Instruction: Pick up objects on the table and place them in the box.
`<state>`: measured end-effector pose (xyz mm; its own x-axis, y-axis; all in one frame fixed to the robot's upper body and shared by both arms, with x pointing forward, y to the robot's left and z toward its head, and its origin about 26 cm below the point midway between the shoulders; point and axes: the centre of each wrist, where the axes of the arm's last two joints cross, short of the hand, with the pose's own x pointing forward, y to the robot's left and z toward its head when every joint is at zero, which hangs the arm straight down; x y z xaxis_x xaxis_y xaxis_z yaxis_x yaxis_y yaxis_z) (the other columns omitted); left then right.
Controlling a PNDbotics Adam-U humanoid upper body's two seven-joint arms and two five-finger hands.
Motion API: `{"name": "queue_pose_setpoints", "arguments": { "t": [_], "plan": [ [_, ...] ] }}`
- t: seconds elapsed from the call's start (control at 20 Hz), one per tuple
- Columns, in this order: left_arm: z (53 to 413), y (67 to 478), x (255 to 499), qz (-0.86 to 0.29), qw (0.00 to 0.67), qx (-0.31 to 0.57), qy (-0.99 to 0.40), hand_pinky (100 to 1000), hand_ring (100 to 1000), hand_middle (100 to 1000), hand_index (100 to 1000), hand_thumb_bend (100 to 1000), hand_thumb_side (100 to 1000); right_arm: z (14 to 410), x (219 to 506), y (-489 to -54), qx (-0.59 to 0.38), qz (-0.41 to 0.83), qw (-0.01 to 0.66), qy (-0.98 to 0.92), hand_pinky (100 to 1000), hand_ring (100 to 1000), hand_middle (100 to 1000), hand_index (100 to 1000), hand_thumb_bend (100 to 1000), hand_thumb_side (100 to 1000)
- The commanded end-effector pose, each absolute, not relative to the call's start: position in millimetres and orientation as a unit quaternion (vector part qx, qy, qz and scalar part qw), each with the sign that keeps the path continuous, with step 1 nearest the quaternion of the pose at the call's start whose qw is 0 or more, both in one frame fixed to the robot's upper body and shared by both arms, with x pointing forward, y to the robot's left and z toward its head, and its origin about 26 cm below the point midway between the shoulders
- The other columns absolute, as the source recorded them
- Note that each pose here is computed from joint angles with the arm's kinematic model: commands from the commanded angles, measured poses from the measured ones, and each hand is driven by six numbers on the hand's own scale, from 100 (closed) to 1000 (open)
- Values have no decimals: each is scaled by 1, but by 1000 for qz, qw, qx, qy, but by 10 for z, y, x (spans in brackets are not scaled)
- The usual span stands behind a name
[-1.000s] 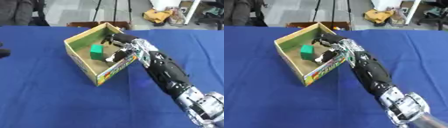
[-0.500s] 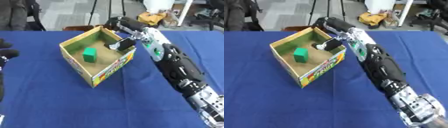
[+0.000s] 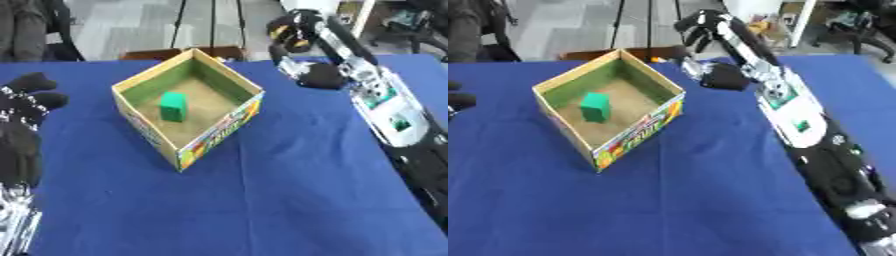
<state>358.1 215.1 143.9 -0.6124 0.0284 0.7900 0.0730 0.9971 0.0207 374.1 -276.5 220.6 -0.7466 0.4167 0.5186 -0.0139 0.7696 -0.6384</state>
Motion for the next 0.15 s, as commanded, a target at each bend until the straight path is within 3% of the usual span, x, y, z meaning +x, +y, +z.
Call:
{"name": "queue_pose_setpoints", "arguments": {
  "t": [0.05,0.15],
  "plan": [
    [1503,2256,3587,-23,430,-8,-902,715,619,625,745,616,1000,2390,3537,-2905,-91,253,340,-901,557,649,711,782,106,642],
    [1491,2278,3588,-20,433,-2,-901,717,622,629,749,615,1000,2324,3458,-3002,-85,212,361,-904,557,651,714,782,100,659]
  ]
}}
